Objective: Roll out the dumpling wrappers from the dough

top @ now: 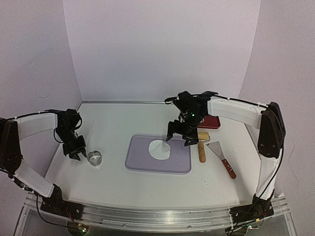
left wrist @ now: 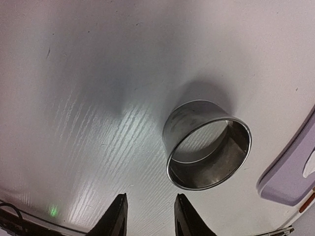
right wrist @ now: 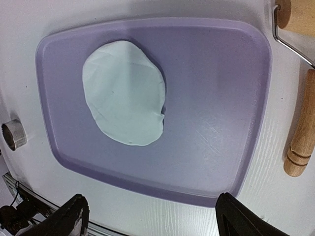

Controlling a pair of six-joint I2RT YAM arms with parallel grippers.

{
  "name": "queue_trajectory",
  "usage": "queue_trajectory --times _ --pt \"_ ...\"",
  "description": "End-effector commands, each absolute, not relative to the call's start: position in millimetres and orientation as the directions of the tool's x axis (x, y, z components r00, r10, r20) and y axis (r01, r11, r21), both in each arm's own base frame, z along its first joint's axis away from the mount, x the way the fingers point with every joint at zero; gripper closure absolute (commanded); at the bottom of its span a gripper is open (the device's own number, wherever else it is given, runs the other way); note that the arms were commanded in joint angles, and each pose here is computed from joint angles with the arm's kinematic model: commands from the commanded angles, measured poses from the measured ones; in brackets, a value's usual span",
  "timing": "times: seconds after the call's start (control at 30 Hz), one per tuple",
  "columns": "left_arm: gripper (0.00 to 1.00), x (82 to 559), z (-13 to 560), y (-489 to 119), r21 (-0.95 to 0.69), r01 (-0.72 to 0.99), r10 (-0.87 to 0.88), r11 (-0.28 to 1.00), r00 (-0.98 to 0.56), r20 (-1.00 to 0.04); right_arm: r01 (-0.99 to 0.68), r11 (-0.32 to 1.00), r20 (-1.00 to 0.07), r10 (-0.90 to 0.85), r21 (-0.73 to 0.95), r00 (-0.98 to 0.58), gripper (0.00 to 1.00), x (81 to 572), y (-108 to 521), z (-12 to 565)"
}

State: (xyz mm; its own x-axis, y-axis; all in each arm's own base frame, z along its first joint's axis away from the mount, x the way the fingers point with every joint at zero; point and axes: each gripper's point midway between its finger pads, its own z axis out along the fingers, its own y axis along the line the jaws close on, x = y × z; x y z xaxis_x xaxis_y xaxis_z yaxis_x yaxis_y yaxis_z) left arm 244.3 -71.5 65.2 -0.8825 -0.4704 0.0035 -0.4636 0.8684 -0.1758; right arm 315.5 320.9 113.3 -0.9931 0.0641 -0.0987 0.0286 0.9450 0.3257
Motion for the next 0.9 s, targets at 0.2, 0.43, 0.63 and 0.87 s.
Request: queue_trajectory --times 0.2,0.43,0.63,0.87 --pt "0.71 264 48 -84 -0.270 -0.462 -0.486 0.845 -0.874 -0.027 -0.020 0.922 -0.107 0.023 0.386 -0.994 0.11 323 342 133" --pt "0.77 267 33 -88 -0.277 -0.439 -0.459 0.855 -0.889 -0.008 -0.024 0.926 -0.107 0.018 0.378 -0.994 0.11 320 338 134" --pt "0.99 279 35 -94 -0.300 -0.404 -0.428 0.864 -0.904 -0.015 -0.029 0.929 -0.111 0.013 0.368 -0.994 0.11 318 334 133" --pt "1.00 303 73 -108 -0.360 -0.306 -0.350 0.881 -0.935 -0.061 -0.044 0.928 -0.124 0.002 0.369 -0.992 0.11 319 334 136"
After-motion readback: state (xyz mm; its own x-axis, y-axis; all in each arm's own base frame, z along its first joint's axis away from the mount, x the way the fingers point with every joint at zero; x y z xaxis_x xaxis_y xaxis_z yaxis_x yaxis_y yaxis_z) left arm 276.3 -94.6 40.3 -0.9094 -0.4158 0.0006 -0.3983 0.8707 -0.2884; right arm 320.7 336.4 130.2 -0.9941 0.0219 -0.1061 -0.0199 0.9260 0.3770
